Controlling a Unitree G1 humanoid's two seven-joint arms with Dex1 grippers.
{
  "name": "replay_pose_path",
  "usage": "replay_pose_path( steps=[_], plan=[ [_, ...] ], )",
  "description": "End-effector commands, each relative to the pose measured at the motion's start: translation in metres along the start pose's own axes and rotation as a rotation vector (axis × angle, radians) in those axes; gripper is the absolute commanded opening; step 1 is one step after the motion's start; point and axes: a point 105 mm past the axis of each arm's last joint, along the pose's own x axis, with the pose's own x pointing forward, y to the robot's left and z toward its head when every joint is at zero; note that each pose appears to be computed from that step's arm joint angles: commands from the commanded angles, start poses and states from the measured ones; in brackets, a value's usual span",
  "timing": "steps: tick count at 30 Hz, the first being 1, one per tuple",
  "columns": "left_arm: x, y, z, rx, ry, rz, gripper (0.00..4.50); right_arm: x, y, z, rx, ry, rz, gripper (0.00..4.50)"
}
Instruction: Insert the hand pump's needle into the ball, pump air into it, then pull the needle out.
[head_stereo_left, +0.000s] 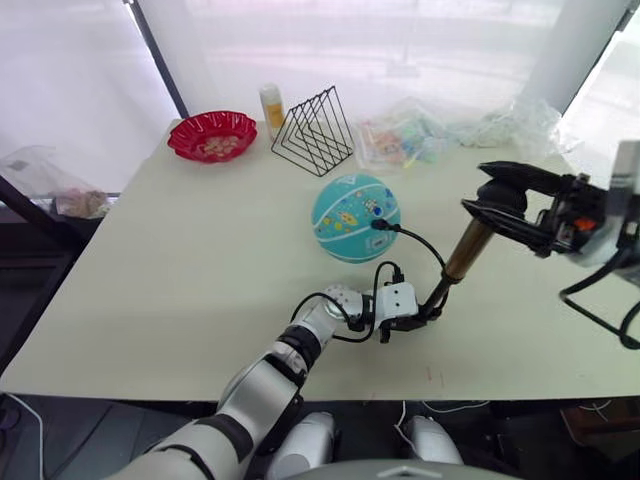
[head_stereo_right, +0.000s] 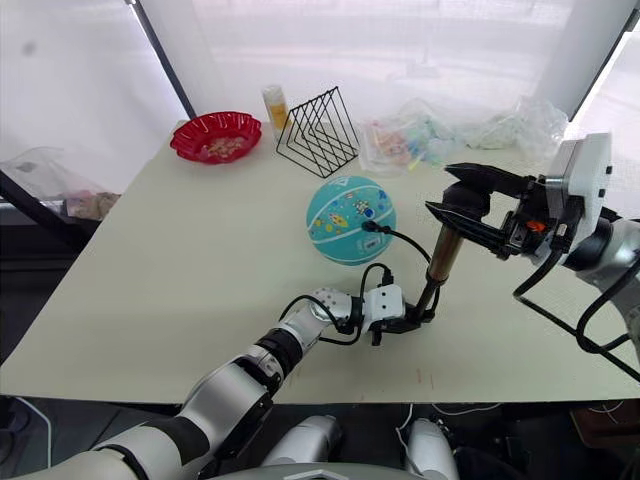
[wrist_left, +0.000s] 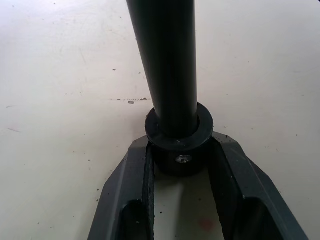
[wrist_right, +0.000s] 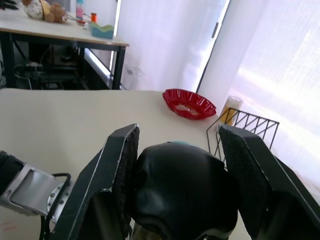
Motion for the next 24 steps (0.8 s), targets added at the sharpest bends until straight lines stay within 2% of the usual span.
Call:
replay_pose_path(
  steps=[1, 4, 6, 10, 15, 18, 20, 24],
  plan=[
    [-0.020, -0.063, -0.095, -0.188, 0.343, -0.150, 1.11, -0.009, -0.010, 0.044, -0.162, -0.127, -0.084, 2.07],
    [-0.020, -0.062, -0.094, -0.185, 0.340, -0.146, 1.11, -0.005, 0.001, 0.003, -0.078, -0.026, -0.040, 2.07],
    [-0.019, -0.061, -0.093, -0.184, 0.338, -0.144, 1.11, -0.005, 0.012, -0.035, -0.033, 0.078, 0.007, 2.07],
    [-0.020, -0.059, -0.092, -0.183, 0.338, -0.136, 1.11, -0.015, 0.023, -0.096, 0.079, 0.179, -0.022, 2.07],
    [-0.021, -0.058, -0.093, -0.181, 0.341, -0.134, 1.11, -0.021, 0.029, -0.121, 0.114, 0.205, -0.038, 2.07],
    [-0.022, -0.056, -0.093, -0.180, 0.341, -0.131, 1.11, -0.021, 0.037, -0.151, 0.167, 0.244, -0.078, 2.07],
    [-0.022, -0.056, -0.093, -0.181, 0.339, -0.131, 1.11, -0.023, 0.039, -0.162, 0.171, 0.262, -0.094, 2.06],
    [-0.023, -0.057, -0.094, -0.181, 0.341, -0.132, 1.11, -0.018, 0.031, -0.145, 0.146, 0.173, -0.120, 2.06]
  ],
)
